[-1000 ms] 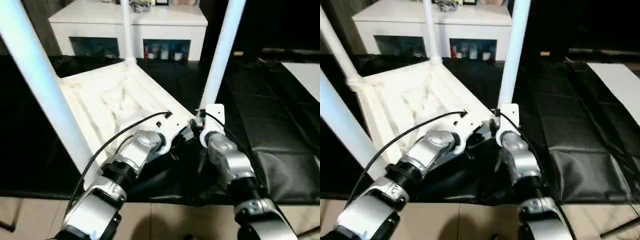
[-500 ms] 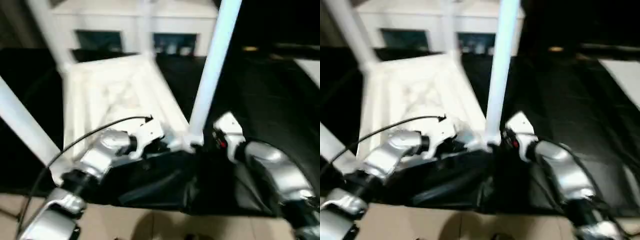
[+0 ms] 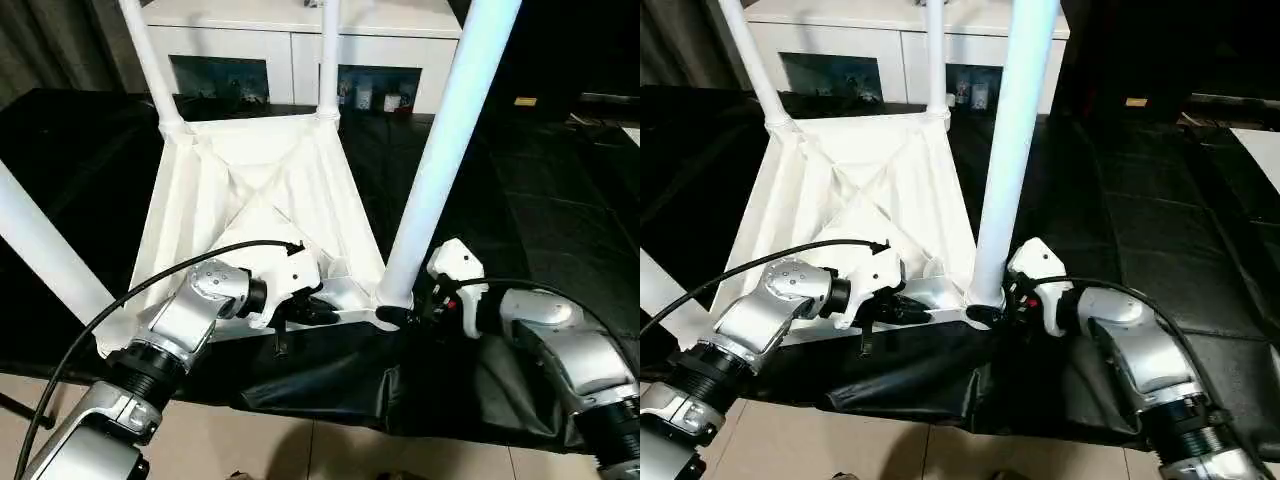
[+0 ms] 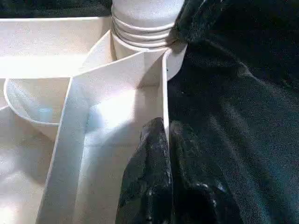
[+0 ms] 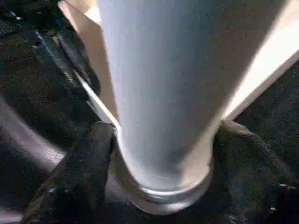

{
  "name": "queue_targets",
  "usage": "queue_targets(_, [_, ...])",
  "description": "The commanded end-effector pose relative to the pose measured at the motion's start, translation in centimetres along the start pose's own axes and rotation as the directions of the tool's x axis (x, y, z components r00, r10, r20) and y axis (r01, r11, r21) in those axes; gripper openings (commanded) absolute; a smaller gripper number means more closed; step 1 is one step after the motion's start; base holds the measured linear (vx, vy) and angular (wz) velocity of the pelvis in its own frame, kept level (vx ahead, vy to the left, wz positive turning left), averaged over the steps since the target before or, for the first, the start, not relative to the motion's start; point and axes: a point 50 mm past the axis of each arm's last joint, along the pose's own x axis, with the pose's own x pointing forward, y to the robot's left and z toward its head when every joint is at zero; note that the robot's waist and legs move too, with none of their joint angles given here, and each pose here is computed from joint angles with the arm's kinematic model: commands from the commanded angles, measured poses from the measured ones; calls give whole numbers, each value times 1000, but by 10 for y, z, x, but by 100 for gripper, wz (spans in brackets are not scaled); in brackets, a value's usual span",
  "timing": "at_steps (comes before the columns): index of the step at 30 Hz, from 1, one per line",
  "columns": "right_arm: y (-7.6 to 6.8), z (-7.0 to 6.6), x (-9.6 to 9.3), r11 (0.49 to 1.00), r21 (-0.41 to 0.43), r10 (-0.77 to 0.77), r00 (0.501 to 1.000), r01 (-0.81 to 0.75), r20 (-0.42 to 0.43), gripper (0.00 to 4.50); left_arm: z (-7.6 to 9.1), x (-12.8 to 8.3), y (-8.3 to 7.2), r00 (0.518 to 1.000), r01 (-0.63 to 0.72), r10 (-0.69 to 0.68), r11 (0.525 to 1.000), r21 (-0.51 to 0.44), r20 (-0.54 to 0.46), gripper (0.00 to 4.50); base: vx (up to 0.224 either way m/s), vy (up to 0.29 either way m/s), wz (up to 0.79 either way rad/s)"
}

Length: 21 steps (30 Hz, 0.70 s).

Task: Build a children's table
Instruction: Rotate leg to tighten

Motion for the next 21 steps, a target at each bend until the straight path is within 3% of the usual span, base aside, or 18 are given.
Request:
queue_targets(1, [-2,2,-1,1000,8,9,1000,-9,7,308,11,1,-2,999,30,-31,999,37,31,0,0,0,0])
queue_targets(5, [-2,0,-2,1000,11,18,1000,-18,-4,278,10,0,-2,999,31,-32,999,35,26,0,0,0,0])
queue_targets(11, [-5,-5,-5,1000,9,7,999,-6,-34,270,7,-1,0,1000,22,-22,999,32,7,0,0,0,0])
queue_targets(17, [-21,-10,7,974,42,-218,974,221,-61,269,4,5,11,995,-97,96,995,-19,-24,0,0,0,0])
queue_targets(18, [-29,-12,17,913,116,-385,920,392,-73,269,5,13,18,984,-175,173,982,-68,-31,0,0,0,0])
queue_targets(21, [-34,-14,30,795,215,-555,823,567,-121,268,10,25,26,961,-276,272,955,-107,-54,0,-18,-4,-3])
